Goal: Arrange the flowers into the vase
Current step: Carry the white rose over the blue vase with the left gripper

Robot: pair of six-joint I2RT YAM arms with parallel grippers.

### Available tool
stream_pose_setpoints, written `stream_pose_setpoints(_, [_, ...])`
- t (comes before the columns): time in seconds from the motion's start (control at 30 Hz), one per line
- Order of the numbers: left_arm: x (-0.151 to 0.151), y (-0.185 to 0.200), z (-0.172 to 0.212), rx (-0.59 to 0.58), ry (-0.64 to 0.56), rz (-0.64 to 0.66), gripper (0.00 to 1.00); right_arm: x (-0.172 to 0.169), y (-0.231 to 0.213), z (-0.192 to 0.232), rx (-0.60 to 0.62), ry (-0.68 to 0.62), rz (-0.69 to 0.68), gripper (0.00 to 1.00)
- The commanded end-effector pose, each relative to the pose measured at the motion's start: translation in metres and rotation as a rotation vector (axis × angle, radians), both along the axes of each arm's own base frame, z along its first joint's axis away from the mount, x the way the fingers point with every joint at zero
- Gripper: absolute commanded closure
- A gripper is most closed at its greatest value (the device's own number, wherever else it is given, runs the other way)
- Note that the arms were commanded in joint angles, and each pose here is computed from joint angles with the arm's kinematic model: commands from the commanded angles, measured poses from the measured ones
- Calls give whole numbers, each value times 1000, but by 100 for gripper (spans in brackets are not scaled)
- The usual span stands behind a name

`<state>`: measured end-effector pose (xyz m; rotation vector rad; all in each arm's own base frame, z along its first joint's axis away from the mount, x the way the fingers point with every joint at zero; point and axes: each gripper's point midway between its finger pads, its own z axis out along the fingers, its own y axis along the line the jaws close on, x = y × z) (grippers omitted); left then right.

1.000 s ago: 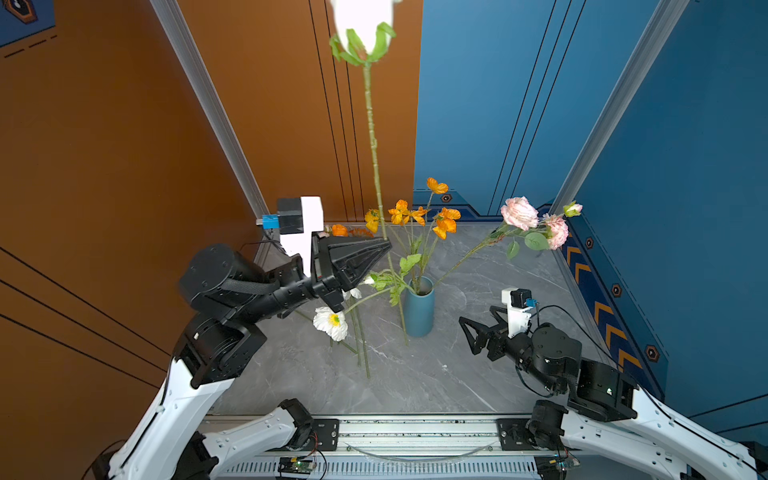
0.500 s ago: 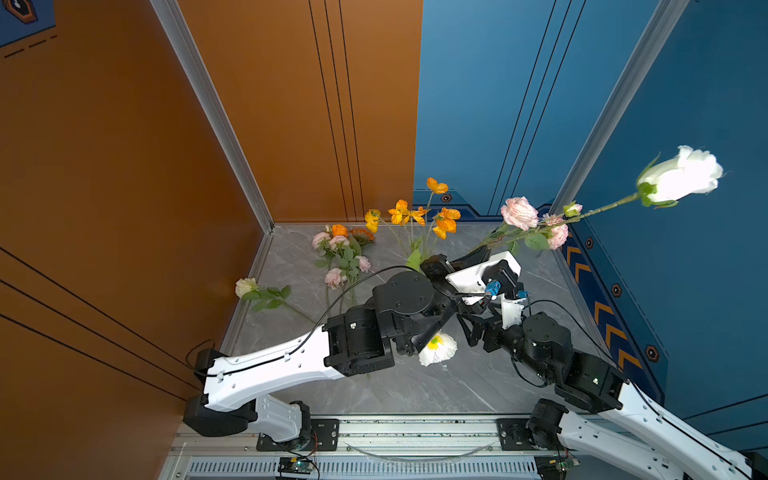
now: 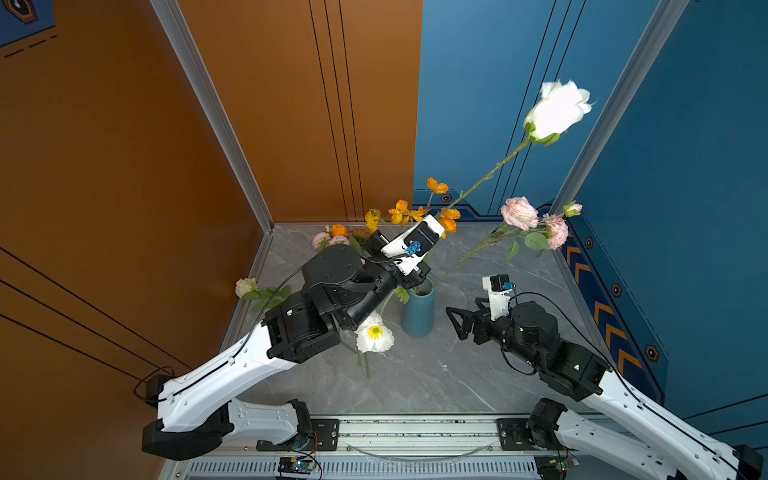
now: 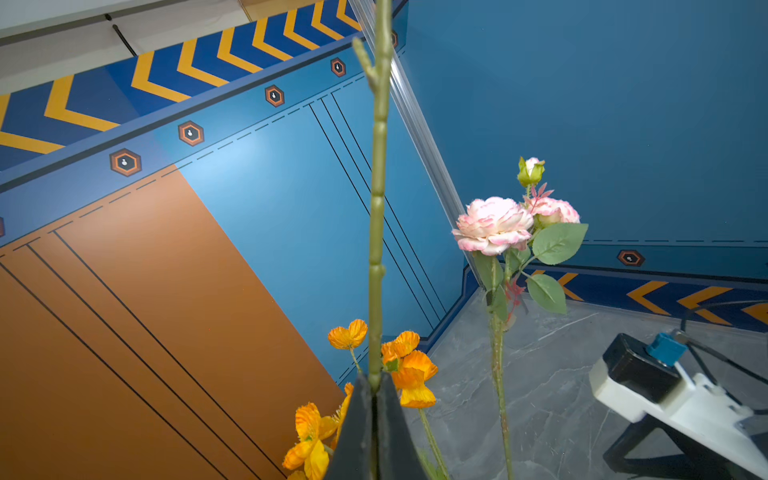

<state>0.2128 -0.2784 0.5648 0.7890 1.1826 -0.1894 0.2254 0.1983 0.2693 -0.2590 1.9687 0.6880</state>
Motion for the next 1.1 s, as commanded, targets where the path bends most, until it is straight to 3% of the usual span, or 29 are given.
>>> stream_pose_setpoints(0.0, [-29,16,31,-14,0,-138,100,0,3,0,8,-11,17,0])
stream_pose_setpoints(0.13, [-59,9,46,-47,31,-228,100,-3,0,2,27,-12,12,0])
stream_pose_setpoints(0.2, [-72,-6,46,-10,6,-226,100,-4,-2,3,36,-15,9,0])
stream_pose_setpoints(0.37, [-81,-63,52,81,-66,-71,100,-11,-6,3,50,-10,13,0])
stream_pose_setpoints(0.43, [-66,-78,51,40,-21,46,100,-14,-8,4,62,-13,7,0])
stream_pose_setpoints(0.6, [-39,-103,12,-84,3,163,100,-18,-14,-5,61,4,-10,0])
stream_pose_setpoints(0.8, [-8,-91,-40,-190,8,142,100,-20,-16,-10,44,15,-3,0])
stream_pose_setpoints(1.07, [16,-76,-51,-196,-19,131,100,-15,-16,-14,22,16,-18,0])
